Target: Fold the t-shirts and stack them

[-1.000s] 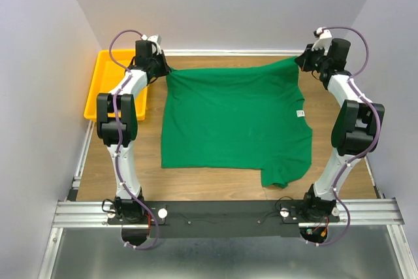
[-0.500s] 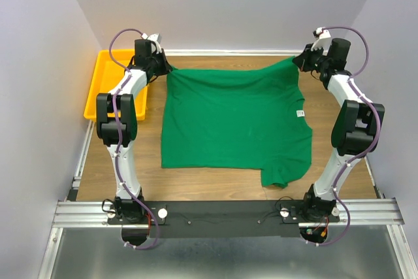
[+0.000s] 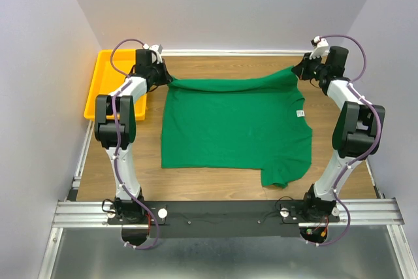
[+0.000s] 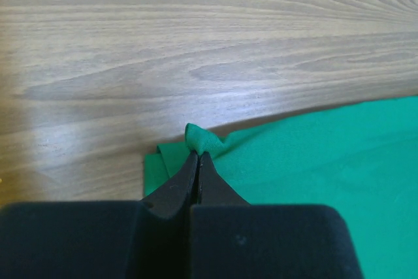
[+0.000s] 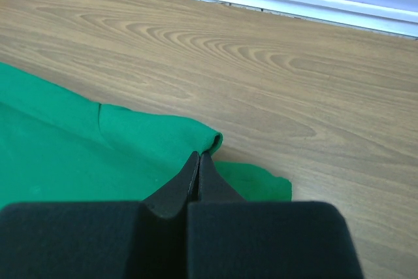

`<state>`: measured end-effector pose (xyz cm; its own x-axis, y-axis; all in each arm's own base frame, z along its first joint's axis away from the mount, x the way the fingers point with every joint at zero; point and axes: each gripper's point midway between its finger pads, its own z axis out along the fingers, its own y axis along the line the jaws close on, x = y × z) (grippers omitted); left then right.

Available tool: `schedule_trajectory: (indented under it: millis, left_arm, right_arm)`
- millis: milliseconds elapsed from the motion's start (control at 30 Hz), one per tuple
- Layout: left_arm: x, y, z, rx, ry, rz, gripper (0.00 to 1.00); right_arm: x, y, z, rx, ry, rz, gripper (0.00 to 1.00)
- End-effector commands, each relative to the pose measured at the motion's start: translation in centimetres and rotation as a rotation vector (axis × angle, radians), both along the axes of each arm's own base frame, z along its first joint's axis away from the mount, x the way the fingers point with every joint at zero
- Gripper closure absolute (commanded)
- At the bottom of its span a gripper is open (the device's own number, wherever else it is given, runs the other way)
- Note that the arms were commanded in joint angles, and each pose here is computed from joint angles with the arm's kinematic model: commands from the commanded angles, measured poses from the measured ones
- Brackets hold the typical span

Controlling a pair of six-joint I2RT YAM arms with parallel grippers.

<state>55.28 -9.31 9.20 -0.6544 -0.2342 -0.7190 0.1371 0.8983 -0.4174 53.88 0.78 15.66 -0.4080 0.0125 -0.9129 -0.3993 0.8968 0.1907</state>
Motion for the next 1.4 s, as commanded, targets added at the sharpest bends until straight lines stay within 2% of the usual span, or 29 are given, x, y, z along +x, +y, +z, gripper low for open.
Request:
schedule_trajectory:
  millis: [0, 333, 1033, 1367]
  left_arm:
    - [0.0, 0.3, 4.1, -0.003, -0.11, -0.015, 1.0]
    - [-2.3, 0.3, 3.5, 0.0, -0.089, -0.026, 1.0]
    - [-3.8, 0.4, 2.7, -0.007, -0.085, -0.016, 1.0]
    - [-4.6, 0.5, 2.2, 0.001, -0.073, -0.013, 1.0]
  right_arm:
    - [-0.6, -1.1, 1.7, -0.029, -0.037, -0.029, 0.99]
    - [-2.5, -1.1, 0.6, -0.037, -0.009, -0.028, 1.0]
    - [-8.4, 0.5, -0.9, -0.022, 0.041, 0.029, 1.0]
    - [-9.7, 0.3, -1.8, -0.033, 0.066, 0.011, 0.99]
